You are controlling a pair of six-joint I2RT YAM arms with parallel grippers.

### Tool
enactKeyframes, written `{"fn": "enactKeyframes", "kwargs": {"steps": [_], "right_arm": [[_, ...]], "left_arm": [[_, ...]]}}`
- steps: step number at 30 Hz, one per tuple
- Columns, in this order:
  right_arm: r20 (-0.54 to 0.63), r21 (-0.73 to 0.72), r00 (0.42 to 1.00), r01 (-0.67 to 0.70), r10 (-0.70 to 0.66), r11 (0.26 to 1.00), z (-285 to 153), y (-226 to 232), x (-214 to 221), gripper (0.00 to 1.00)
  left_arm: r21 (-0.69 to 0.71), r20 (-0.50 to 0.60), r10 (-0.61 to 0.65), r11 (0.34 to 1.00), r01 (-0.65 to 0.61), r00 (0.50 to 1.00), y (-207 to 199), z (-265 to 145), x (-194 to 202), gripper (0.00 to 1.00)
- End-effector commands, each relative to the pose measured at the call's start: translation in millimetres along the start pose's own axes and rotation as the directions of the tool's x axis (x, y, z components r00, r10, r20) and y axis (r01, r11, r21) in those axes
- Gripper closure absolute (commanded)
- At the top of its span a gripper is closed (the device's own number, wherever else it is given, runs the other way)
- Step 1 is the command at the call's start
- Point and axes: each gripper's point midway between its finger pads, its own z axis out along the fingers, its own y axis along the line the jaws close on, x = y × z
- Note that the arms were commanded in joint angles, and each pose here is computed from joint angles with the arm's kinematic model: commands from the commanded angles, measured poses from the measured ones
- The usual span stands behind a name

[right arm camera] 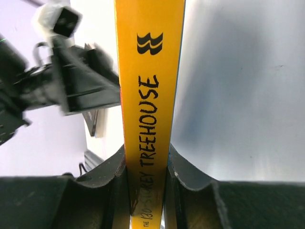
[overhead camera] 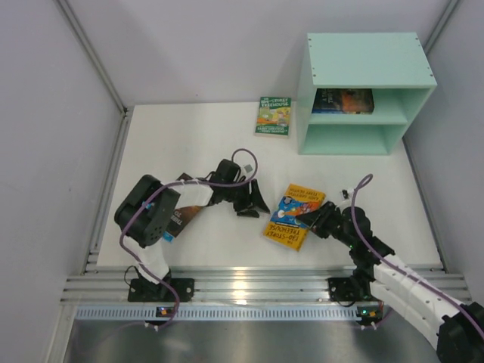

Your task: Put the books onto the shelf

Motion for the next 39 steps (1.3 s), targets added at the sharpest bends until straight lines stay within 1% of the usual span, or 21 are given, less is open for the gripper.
{"fn": "enactKeyframes", "kwargs": {"steps": [1, 2, 3, 7, 8, 10, 13, 14, 15, 17, 18, 19, 20, 24, 25, 29, 30, 35, 36, 38, 39], "right_arm": [[0.138, -0.063, 0.990, 0.006, 0.003, 0.998, -8, 36, -37, 1.00], [0.178, -0.065, 0.984, 0.007, 0.005, 0.998, -11, 39, -47, 1.00], [0.214, -0.048, 0.977, 0.001, 0.009, 0.999, -12, 37, -57, 1.00], [0.322, -0.011, 0.946, -0.021, 0.023, 1.000, -21, 41, -98, 1.00], [0.327, -0.002, 0.945, -0.026, 0.025, 1.000, -21, 39, -104, 1.00], [0.394, 0.012, 0.919, -0.037, 0.029, 0.999, -29, 39, -131, 1.00], [0.467, 0.022, 0.883, -0.054, 0.038, 0.998, -39, 38, -164, 1.00], [0.467, 0.028, 0.883, -0.062, 0.042, 0.998, -38, 35, -169, 1.00], [0.515, 0.021, 0.856, -0.066, 0.046, 0.998, -46, 36, -187, 1.00], [0.528, 0.008, 0.847, -0.079, 0.063, 0.997, -46, 34, -197, 1.00], [0.564, -0.007, 0.822, -0.082, 0.071, 0.997, -52, 34, -211, 1.00], [0.569, -0.010, 0.818, -0.101, 0.088, 0.995, -51, 30, -216, 1.00], [0.597, -0.024, 0.793, -0.133, 0.121, 0.991, -56, 26, -226, 1.00], [0.633, -0.128, 0.754, -0.119, 0.173, 0.985, -62, 32, -255, 1.00], [0.623, -0.130, 0.760, -0.135, 0.187, 0.982, -57, 26, -258, 1.00], [0.659, -0.191, 0.716, -0.137, 0.230, 0.972, -58, 25, -281, 1.00], [0.671, -0.212, 0.706, -0.108, 0.225, 0.971, -60, 32, -288, 1.00], [0.689, -0.263, 0.661, -0.156, 0.298, 0.952, -46, 15, -310, 1.00], [0.700, -0.289, 0.653, -0.114, 0.291, 0.951, -49, 25, -318, 1.00], [0.685, -0.294, 0.656, -0.149, 0.317, 0.944, -36, 16, -325, 1.00], [0.696, -0.325, 0.649, -0.098, 0.308, 0.941, -38, 28, -333, 1.00]], "left_arm": [[-0.095, 0.129, 0.075, 0.994, -0.063, 0.989, -25, -48, -30, 0.34], [-0.093, 0.141, 0.094, 0.992, -0.081, 0.986, -34, -56, -32, 0.11], [-0.080, 0.166, 0.120, 0.991, -0.108, 0.979, -49, -66, -38, 0.01], [0.000, 0.263, 0.165, 0.985, -0.171, 0.951, -98, -111, -36, 0.01], [0.009, 0.278, 0.171, 0.984, -0.180, 0.945, -104, -118, -34, 0.01], [0.036, 0.315, 0.186, 0.978, -0.207, 0.931, -119, -138, -27, 0.01], [0.068, 0.355, 0.193, 0.971, -0.231, 0.915, -132, -161, -14, 0.01], [0.071, 0.357, 0.190, 0.971, -0.230, 0.914, -131, -164, -9, 0.01], [0.083, 0.380, 0.187, 0.969, -0.235, 0.906, -136, -174, -5, 0.01], [0.091, 0.390, 0.169, 0.971, -0.221, 0.905, -134, -180, 3, 0.01], [0.099, 0.416, 0.174, 0.967, -0.235, 0.893, -138, -188, 5, 0.01], [0.100, 0.424, 0.171, 0.967, -0.234, 0.889, -138, -190, 7, 0.01], [0.095, 0.432, 0.168, 0.968, -0.231, 0.886, -136, -192, 7, 0.01], [0.069, 0.463, 0.175, 0.970, -0.233, 0.869, -141, -204, 4, 0.01], [0.069, 0.455, 0.174, 0.971, -0.229, 0.873, -142, -205, 6, 0.01], [0.080, 0.481, 0.181, 0.965, -0.249, 0.858, -157, -216, 1, 0.01], [0.080, 0.491, 0.183, 0.964, -0.253, 0.852, -158, -218, 1, 0.01], [0.061, 0.529, 0.192, 0.963, -0.263, 0.826, -160, -224, -6, 0.01], [0.053, 0.533, 0.193, 0.964, -0.260, 0.824, -160, -223, -9, 0.01], [0.040, 0.539, 0.210, 0.961, -0.274, 0.816, -162, -224, -13, 0.01], [0.032, 0.534, 0.216, 0.961, -0.275, 0.817, -162, -221, -16, 0.01]]}}
